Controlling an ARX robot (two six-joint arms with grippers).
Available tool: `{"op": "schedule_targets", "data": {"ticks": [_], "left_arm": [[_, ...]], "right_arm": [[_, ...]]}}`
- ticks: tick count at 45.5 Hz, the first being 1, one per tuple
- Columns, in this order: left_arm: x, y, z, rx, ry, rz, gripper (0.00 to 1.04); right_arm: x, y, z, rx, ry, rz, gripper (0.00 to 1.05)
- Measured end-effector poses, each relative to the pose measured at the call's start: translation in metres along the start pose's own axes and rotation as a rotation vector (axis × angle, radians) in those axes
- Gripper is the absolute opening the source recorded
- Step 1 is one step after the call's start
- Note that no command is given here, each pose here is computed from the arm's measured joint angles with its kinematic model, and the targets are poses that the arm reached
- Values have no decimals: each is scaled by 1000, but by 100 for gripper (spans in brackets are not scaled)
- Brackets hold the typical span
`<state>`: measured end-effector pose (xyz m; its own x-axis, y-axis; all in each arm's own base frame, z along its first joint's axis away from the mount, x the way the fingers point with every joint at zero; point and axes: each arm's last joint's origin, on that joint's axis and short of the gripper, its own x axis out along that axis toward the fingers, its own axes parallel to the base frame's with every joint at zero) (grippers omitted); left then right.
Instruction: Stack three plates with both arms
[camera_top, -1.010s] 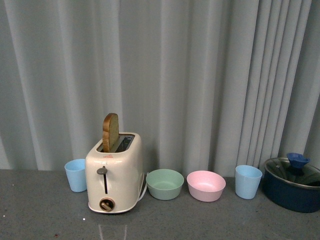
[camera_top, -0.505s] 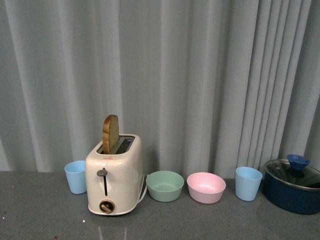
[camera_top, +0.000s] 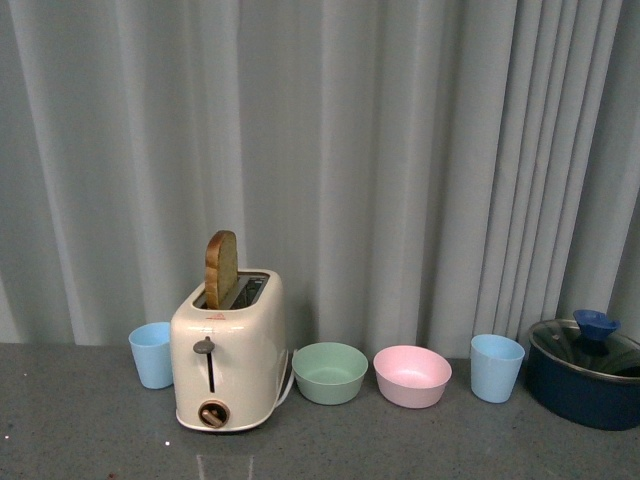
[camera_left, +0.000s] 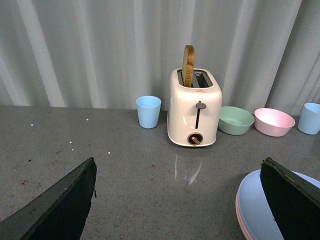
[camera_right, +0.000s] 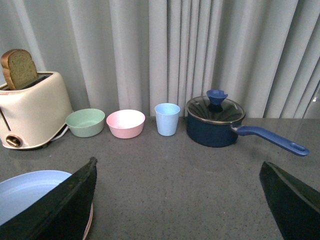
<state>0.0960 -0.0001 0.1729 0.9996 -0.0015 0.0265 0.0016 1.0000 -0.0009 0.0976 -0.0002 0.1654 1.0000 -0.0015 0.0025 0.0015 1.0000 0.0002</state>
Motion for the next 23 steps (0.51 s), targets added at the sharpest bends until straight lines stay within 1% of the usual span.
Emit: {"op": "schedule_targets", "data": {"ticks": [1, 2, 4, 23], "left_arm": [[0, 0, 0, 0, 0, 0, 98], [0, 0, 0, 0, 0, 0, 98], [0, 0, 0, 0, 0, 0, 98], [0, 0, 0, 0, 0, 0, 98]], "right_arm": [[0, 0, 0, 0, 0, 0, 98], [0, 0, 0, 1, 0, 0, 99], [0, 0, 0, 0, 0, 0, 97], [0, 0, 0, 0, 0, 0, 97]]}}
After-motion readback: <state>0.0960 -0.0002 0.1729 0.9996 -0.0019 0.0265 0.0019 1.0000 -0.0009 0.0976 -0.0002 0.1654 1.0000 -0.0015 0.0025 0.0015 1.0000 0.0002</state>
